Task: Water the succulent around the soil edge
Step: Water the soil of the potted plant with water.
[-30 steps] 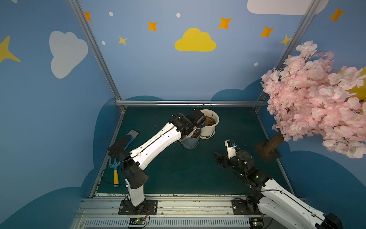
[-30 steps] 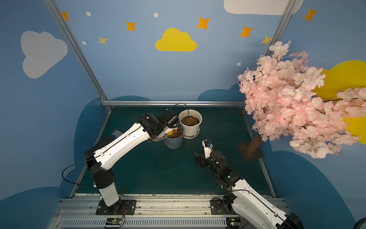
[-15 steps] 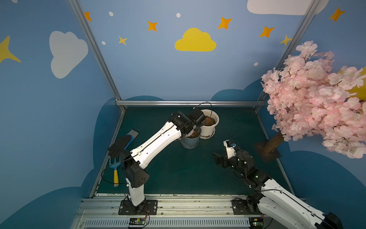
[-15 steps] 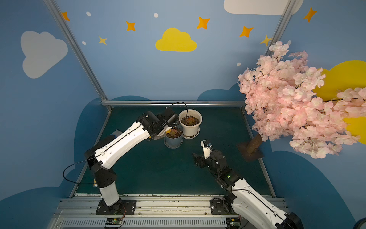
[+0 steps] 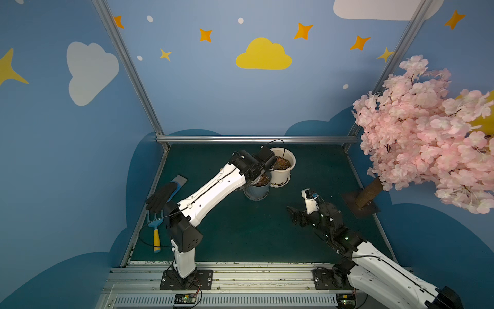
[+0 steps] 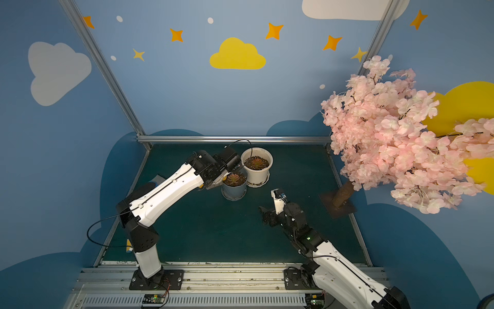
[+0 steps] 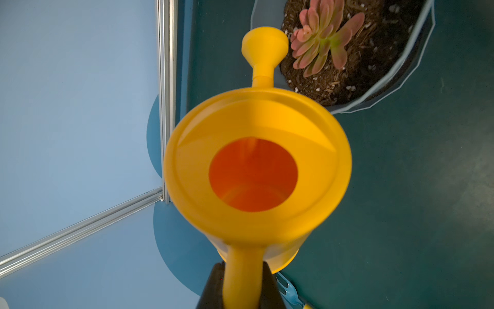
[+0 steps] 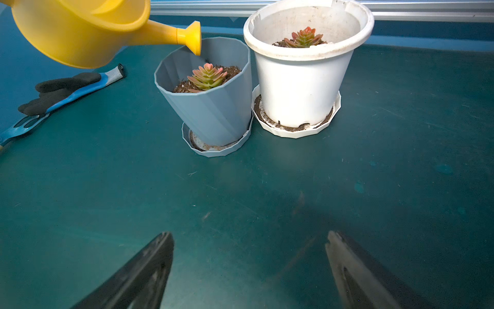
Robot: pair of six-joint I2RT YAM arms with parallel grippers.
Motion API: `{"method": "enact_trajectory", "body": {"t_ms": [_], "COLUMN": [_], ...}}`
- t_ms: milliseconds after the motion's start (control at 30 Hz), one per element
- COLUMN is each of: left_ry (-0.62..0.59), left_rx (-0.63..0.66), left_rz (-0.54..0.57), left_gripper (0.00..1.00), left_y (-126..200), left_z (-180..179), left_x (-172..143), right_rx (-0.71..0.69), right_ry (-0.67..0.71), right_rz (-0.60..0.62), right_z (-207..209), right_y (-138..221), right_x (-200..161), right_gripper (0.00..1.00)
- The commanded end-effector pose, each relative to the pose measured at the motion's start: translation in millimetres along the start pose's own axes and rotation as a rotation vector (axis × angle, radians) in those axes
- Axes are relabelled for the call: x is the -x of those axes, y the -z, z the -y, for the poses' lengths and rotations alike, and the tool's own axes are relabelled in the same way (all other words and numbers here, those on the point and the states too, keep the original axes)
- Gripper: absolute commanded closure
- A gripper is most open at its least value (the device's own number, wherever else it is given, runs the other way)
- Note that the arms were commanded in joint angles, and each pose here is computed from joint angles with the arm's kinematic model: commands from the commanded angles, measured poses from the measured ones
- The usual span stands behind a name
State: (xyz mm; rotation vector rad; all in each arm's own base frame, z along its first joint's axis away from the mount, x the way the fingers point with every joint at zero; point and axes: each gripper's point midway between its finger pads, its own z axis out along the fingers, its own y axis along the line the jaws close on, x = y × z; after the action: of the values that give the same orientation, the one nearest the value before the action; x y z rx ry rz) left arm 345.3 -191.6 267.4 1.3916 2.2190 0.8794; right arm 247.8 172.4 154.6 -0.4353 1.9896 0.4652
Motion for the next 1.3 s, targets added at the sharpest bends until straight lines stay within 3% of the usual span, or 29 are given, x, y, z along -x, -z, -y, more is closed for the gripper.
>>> {"method": "enact_trajectory", "body": {"t_ms": [0, 633, 1267], "left_ry": [0.021, -0.011, -0.039], "left_rx": [0.019, 0.022, -0.007], "left_rz": [-0.026, -0.084, -0.062], "left_gripper": [0.97, 0.97, 0.97], "left_y": [4.2, 11.0, 23.4], "left_z": [-7.1, 0.4, 16.2], "left_x": [-8.5, -20.6, -19.9], "right_rx": [0.004, 0.001, 0.018], "right_ry": [0.011, 0.01, 0.003], "right_rz": [0.013, -0.014, -0.021], "right_z": [0.2, 1.2, -1.8], "right_y": [-0.7, -4.5, -5.0], "right_x": [1.2, -6.2, -7.8], "right_gripper": [0.05, 0.05, 0.05]}}
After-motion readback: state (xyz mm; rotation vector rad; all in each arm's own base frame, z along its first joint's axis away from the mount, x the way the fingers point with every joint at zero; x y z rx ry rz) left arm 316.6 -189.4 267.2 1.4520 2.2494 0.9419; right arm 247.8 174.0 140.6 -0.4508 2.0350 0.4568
